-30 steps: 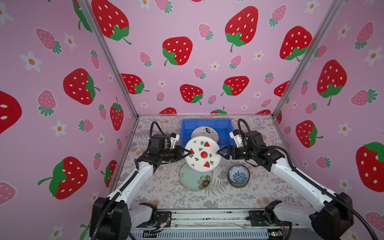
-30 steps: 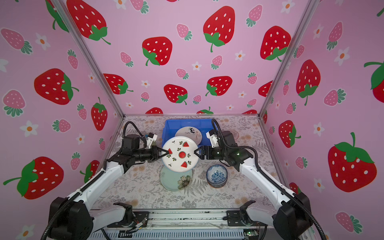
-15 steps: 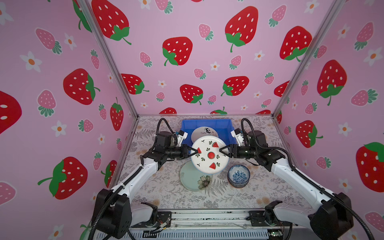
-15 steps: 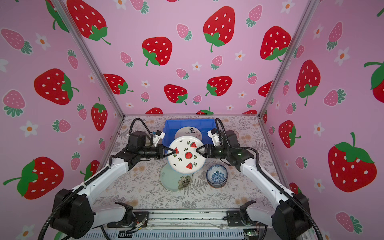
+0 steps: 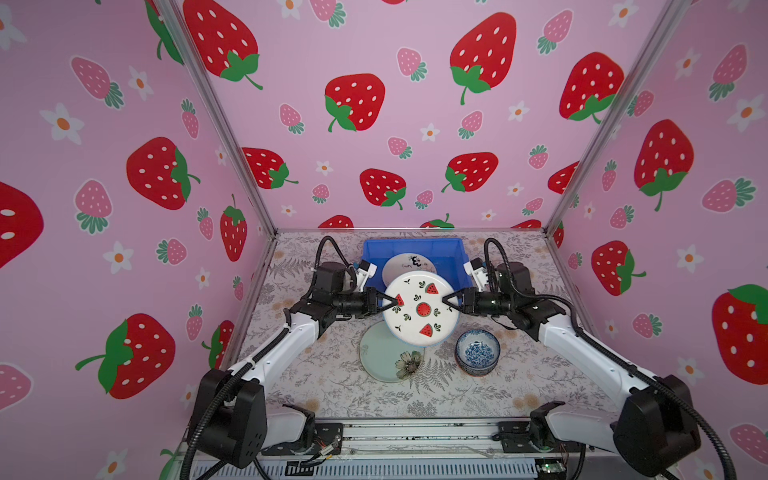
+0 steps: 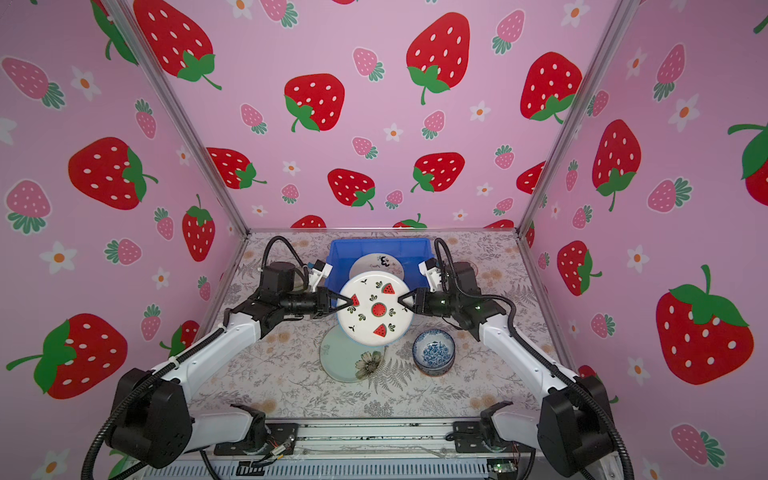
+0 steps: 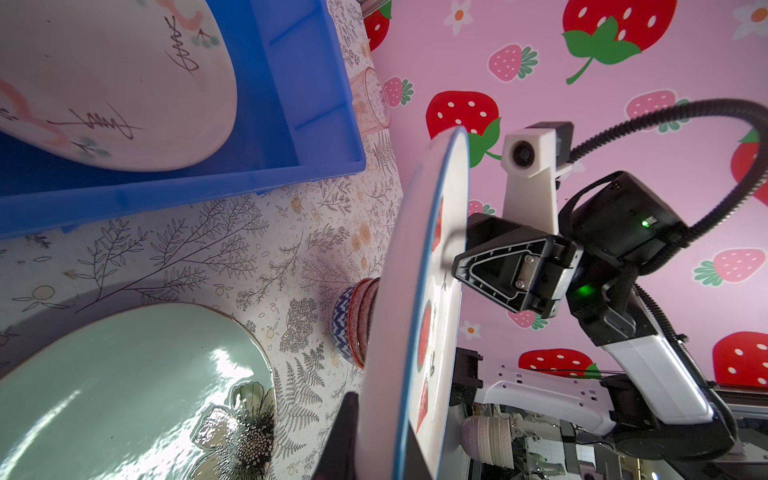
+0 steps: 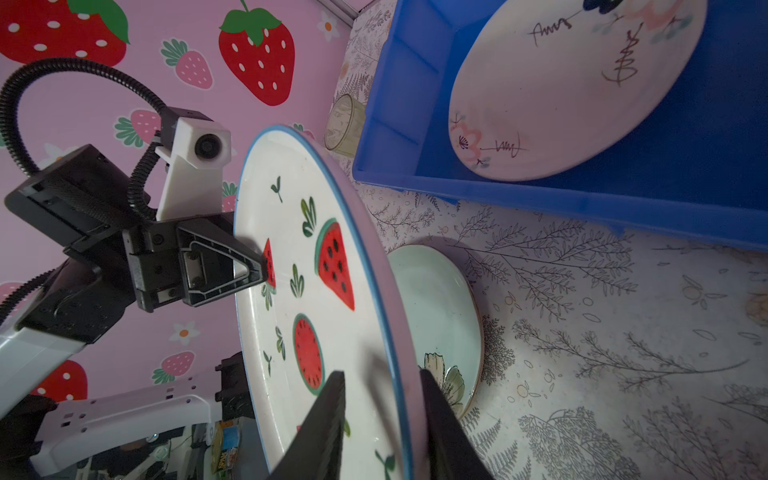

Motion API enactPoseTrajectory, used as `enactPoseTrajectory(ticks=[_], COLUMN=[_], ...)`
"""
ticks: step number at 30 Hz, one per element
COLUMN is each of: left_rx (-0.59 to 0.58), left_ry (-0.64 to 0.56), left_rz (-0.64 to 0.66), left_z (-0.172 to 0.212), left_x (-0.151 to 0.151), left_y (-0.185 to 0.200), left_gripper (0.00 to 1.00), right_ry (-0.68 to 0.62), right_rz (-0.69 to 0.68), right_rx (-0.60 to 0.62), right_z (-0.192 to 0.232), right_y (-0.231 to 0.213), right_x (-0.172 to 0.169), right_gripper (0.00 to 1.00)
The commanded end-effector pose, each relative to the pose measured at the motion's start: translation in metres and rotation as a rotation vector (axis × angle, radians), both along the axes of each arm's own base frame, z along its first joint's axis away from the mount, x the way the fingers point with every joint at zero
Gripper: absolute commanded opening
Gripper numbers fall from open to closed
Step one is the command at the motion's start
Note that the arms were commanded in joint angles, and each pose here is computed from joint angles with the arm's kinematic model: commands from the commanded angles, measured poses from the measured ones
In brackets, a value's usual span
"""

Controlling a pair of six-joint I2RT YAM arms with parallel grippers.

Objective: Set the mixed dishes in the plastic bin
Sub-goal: 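Lift the watermelon plate off the green plate with both grippers, then carry the watermelon plate over the blue bin with both grippers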

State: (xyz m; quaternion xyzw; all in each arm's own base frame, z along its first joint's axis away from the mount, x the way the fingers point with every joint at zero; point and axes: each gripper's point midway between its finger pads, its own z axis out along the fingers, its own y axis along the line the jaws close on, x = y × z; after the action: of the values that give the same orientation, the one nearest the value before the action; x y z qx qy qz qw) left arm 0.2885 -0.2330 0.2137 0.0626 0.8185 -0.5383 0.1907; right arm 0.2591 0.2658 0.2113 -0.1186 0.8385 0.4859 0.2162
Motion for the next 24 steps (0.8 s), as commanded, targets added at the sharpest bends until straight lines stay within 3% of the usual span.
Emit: enactPoseTrajectory(ticks=[1,6,9,24], left_rx=[-0.074,-0.068,-0.065,-0.049], left_ry=[-0.124,-0.115,-0.105,-0.07], left_rz=[-0.035,-0.029,-0.027,-0.024], left_z=[0.043,0.039,0.036,0.022], left_x=[0.009,0.012,0.015,0.019], left_y=[-0.01,-0.01,-0.011,-0.012], left_gripper=[0.0,0.0,0.02,0.45], right_ry=[-0.035,-0.031,-0.03,-0.045], right_rz=[0.077,0.081,0.085,0.055], right_rx=[0.077,0.099,0.11,0.13], right_z=[0.018,0.02,0.023,0.036], right_y=[0.011,0.012,0.012,0.007], right_x=[-0.008,-0.009,-0.01,-0.006], right_gripper=[0.22,0.13,0.02,0.0])
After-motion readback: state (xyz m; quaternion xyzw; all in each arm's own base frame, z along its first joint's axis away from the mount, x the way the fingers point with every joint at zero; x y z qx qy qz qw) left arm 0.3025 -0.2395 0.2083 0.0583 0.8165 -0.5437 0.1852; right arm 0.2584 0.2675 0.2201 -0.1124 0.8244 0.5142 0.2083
